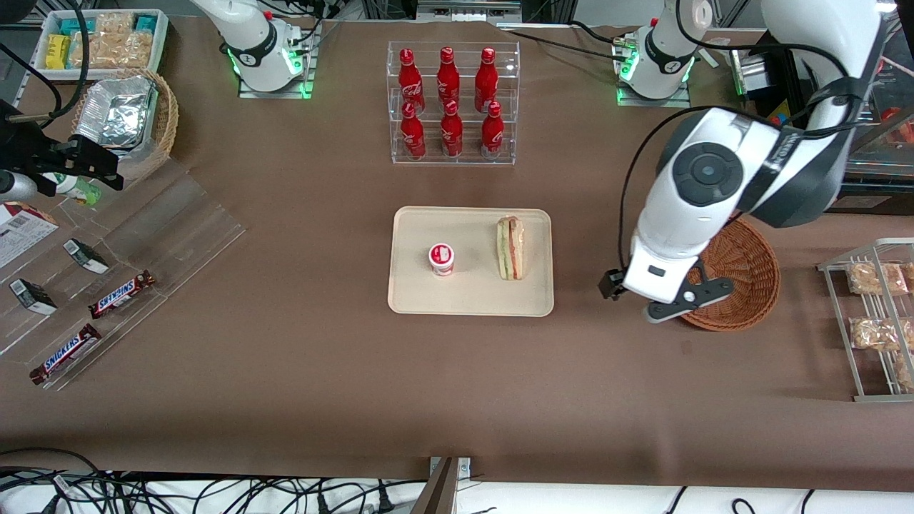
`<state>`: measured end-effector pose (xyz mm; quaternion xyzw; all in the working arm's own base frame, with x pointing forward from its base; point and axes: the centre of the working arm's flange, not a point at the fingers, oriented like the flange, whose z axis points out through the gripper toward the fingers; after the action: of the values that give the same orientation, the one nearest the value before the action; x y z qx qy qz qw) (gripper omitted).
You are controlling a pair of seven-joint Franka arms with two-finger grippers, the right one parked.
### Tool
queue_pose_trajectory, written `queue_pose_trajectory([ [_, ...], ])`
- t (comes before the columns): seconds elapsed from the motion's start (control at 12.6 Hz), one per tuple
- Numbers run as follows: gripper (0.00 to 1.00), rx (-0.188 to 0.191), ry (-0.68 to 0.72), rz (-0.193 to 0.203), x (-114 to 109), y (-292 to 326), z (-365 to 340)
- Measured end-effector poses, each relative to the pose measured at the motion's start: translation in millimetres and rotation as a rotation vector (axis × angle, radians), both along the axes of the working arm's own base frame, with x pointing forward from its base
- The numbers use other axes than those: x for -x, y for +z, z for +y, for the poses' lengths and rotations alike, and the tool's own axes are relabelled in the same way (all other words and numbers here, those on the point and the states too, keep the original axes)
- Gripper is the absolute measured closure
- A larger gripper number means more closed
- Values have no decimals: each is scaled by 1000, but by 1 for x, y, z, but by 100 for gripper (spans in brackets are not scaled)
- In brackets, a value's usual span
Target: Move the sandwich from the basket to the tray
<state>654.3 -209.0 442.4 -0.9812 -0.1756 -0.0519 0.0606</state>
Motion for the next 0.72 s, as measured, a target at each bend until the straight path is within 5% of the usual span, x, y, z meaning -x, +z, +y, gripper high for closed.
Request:
queue_pose_trajectory([
  [0.32, 0, 1, -103, 87, -2, 47, 55],
  [0.48, 0, 40, -195, 139, -4, 71, 100],
  [0.72, 0, 74, -267, 162, -7, 83, 150],
])
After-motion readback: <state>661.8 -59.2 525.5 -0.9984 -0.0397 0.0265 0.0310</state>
